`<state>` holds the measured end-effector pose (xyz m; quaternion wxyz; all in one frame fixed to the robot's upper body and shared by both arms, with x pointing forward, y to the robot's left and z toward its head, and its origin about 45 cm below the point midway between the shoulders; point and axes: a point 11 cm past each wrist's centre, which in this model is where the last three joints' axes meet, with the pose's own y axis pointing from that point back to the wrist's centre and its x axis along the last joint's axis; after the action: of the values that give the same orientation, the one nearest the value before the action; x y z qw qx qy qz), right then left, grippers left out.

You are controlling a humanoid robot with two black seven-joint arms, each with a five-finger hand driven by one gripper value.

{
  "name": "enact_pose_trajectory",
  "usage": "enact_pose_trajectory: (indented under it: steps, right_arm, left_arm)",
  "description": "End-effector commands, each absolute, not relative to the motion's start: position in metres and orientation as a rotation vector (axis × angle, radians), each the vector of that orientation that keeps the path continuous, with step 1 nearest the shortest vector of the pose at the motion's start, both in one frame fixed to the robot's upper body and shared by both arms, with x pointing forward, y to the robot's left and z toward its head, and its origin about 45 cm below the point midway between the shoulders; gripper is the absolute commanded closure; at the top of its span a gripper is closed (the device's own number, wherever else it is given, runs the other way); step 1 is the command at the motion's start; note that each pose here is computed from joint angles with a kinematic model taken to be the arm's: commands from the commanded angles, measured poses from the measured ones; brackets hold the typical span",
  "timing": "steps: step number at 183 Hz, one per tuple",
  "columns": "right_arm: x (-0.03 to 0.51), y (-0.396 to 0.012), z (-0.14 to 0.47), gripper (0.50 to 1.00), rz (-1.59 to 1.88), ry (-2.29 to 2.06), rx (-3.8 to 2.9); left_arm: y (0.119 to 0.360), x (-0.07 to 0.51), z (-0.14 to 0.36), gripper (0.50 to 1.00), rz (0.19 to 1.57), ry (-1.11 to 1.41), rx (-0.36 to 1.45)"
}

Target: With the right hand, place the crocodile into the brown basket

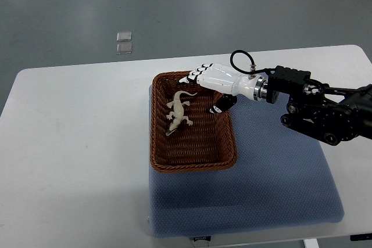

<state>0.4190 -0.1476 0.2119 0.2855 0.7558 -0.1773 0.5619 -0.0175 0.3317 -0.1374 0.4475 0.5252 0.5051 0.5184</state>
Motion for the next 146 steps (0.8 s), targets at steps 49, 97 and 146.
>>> enact_pose_trajectory:
  steps: [49, 97, 146]
  right_arm:
    - [0.439, -0.182, 0.233, 0.607, 1.416, -0.818, 2.041]
    - [0.458, -0.220, 0.252, 0.605, 0.963, -1.408, 2.221]
    - [0.470, -0.256, 0.247, 0.605, 0.643, -1.689, 2.229]
  left_arm:
    - [0.332, -0.018, -0.137, 0.500, 1.283, 1.250, 1.300]
    - [0.332, -0.018, -0.137, 0.500, 1.283, 1.250, 1.300]
    - [0.332, -0.018, -0.137, 0.500, 1.284, 1.251, 1.299]
